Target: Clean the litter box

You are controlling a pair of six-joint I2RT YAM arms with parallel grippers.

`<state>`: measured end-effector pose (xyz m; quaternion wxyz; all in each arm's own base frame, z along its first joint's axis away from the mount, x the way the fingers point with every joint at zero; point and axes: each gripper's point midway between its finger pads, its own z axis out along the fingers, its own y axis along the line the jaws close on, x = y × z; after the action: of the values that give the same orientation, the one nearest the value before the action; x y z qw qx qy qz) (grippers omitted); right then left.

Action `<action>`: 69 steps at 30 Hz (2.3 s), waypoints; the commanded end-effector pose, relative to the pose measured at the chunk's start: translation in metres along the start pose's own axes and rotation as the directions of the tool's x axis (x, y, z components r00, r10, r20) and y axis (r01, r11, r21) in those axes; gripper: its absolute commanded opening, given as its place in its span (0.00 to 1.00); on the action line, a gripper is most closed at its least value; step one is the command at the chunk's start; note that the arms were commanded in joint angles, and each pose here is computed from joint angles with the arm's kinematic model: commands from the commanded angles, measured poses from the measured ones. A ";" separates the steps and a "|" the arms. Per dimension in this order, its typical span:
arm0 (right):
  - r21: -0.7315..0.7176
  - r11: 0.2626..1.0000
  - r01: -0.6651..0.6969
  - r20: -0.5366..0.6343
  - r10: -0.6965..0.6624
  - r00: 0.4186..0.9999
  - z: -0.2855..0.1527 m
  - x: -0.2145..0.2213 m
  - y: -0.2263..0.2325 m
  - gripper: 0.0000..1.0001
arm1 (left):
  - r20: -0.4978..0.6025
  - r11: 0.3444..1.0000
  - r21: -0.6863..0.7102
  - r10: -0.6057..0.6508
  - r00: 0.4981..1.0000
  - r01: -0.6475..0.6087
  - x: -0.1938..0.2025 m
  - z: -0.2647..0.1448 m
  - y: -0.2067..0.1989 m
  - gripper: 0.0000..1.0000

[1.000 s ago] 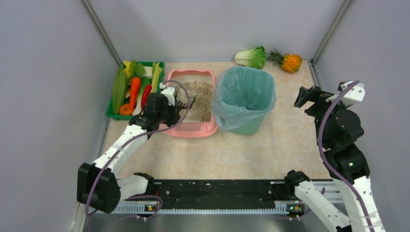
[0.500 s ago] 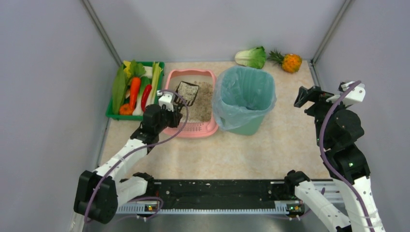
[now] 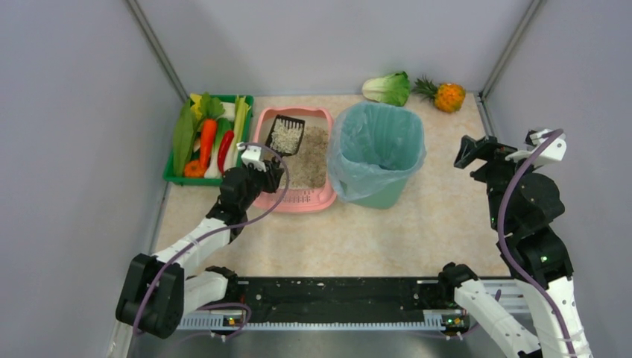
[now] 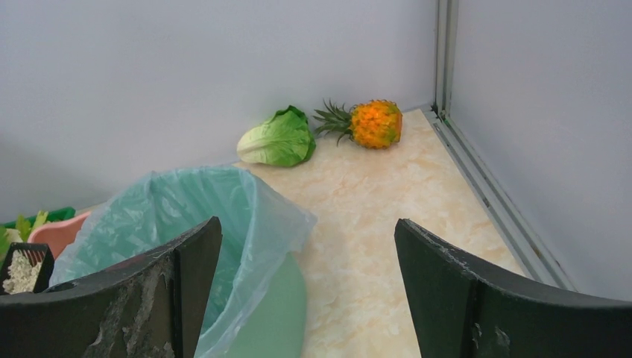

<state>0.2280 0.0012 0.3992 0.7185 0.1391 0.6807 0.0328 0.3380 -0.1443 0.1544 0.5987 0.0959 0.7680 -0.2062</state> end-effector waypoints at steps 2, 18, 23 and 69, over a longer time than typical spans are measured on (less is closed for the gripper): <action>-0.036 0.999 -0.025 0.011 0.025 1.000 -0.003 -0.006 0.007 0.86 | 0.133 0.999 0.012 0.033 0.991 -0.035 -0.034 -0.001 -0.005 0.00; -0.042 0.999 -0.032 0.001 0.032 0.999 0.001 -0.003 0.010 0.86 | -0.054 0.939 -0.197 0.276 0.960 -0.282 -0.017 -0.018 0.022 0.00; -0.039 0.999 -0.030 0.003 0.030 1.000 0.001 -0.003 0.010 0.86 | -0.120 0.905 -0.213 0.350 0.929 -0.368 -0.010 -0.020 0.019 0.00; -0.008 1.000 -0.010 0.001 0.010 1.000 -0.009 -0.001 -0.003 0.87 | -0.145 0.993 0.044 -0.101 0.984 0.108 -0.013 -0.003 -0.018 0.00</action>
<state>0.2219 0.0028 0.3942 0.7127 0.1331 0.6875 0.0401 0.3190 -0.1662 0.1537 0.5058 0.0221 0.8003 -0.3213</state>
